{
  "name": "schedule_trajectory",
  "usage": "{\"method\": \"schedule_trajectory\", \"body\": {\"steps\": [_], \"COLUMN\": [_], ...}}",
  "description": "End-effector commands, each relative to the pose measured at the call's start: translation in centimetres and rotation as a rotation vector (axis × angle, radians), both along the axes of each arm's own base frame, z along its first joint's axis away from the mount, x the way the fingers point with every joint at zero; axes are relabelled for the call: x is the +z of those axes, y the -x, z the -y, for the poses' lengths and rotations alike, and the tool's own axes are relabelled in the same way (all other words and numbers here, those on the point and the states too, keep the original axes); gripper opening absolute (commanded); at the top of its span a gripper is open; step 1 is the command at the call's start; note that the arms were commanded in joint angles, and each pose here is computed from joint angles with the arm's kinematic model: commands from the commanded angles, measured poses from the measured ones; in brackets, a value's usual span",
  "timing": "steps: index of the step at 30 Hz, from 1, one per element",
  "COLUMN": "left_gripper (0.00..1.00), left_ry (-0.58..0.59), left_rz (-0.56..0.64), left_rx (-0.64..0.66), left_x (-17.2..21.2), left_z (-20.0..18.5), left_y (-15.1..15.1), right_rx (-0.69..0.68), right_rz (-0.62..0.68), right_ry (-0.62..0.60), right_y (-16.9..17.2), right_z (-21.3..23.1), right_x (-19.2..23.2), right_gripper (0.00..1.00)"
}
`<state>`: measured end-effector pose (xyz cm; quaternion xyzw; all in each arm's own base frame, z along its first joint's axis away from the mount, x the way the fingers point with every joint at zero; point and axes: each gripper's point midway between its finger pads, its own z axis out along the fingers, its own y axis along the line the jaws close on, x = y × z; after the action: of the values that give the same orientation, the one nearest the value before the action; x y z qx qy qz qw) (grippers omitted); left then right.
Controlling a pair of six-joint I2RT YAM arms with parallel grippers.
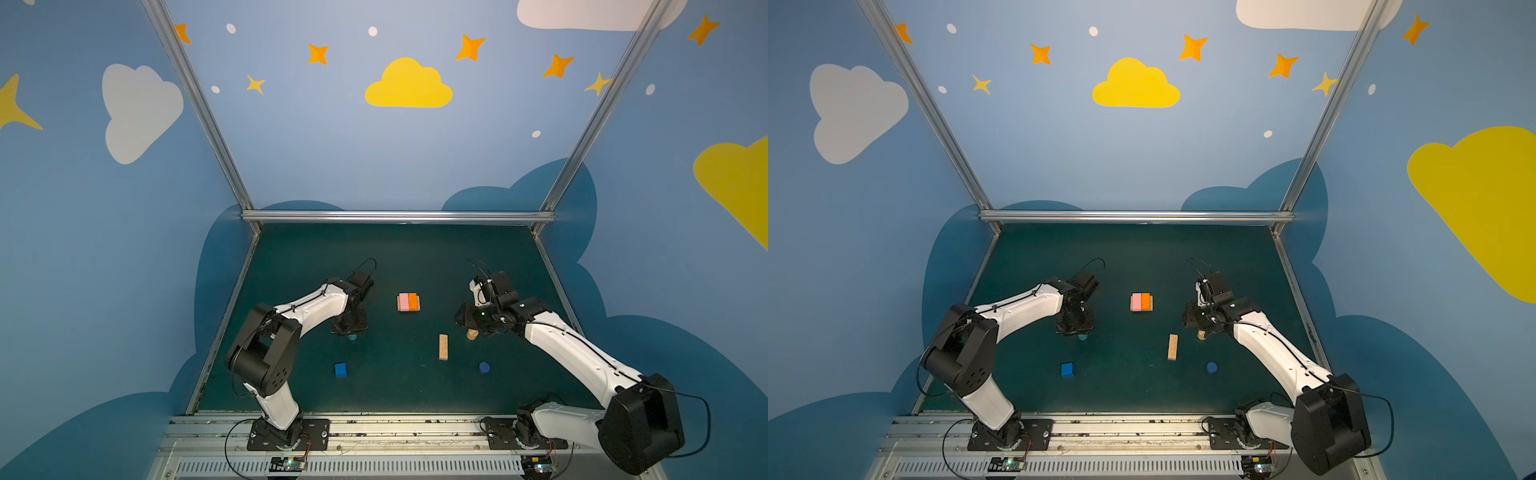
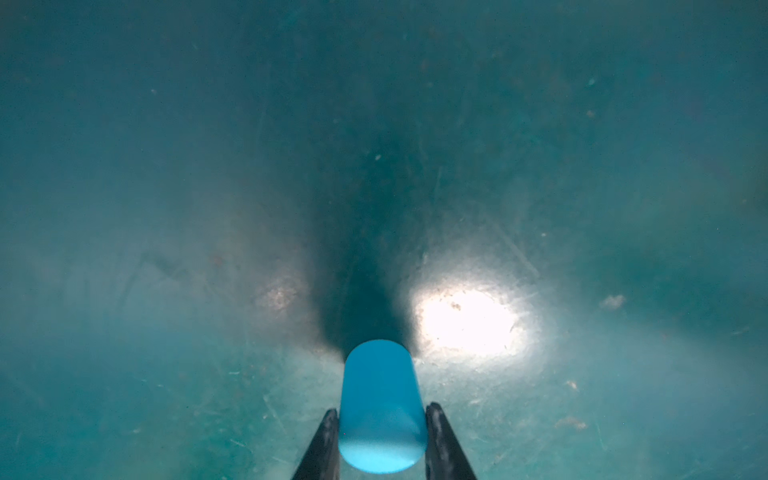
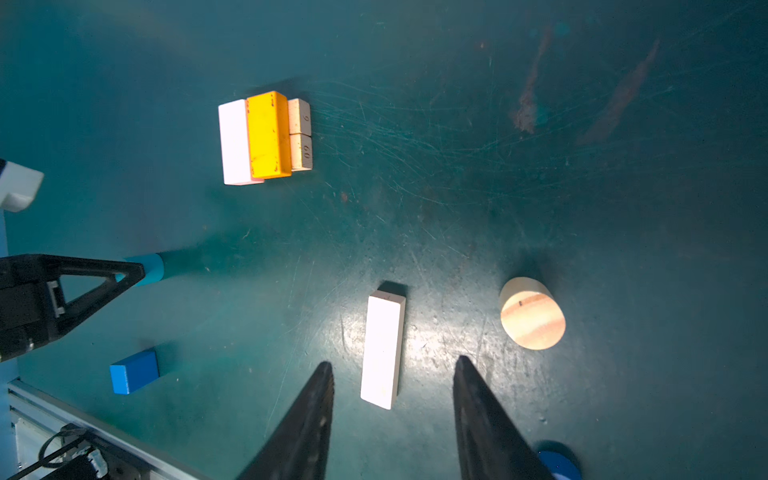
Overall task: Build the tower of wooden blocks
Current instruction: 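Close the left gripper on the teal cylinder and lift it, then carry the teal cylinder over the pink block with the left gripper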
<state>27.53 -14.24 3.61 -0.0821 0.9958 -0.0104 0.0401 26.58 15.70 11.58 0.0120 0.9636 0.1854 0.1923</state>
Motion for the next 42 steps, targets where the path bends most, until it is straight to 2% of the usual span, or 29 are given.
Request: {"method": "schedule_trajectory", "body": {"steps": [1, 12, 24, 33, 42], "left_gripper": [0.19, 0.16, 0.15, 0.15, 0.14], "left_ry": [0.029, 0.067, 0.118, 0.163, 0.116], "left_rz": [0.018, 0.079, 0.108, 0.105, 0.058], "left_rx": [-0.013, -0.041, -0.113, -0.202, -0.296], "left_x": [0.9, 4.1, 7.4, 8.3, 7.4], "left_z": [0.6, 1.8, 5.0, 9.8, 13.4], "left_y": [-0.3, -2.2, -6.0, -8.4, -9.4], "right_rx": [0.005, 0.026, 0.03, 0.024, -0.005], "right_rz": [-0.013, -0.02, -0.018, -0.033, -0.038], "right_ry": [0.0, -0.013, -0.014, -0.01, -0.031], "right_y": [-0.2, -0.6, -0.9, -1.5, -1.4], "right_z": [-0.2, -0.8, -0.5, 0.5, 1.7], "right_x": [-0.2, -0.3, -0.8, -1.5, -2.0], "right_gripper": [0.46, 0.46, 0.46, 0.46, 0.46]}}
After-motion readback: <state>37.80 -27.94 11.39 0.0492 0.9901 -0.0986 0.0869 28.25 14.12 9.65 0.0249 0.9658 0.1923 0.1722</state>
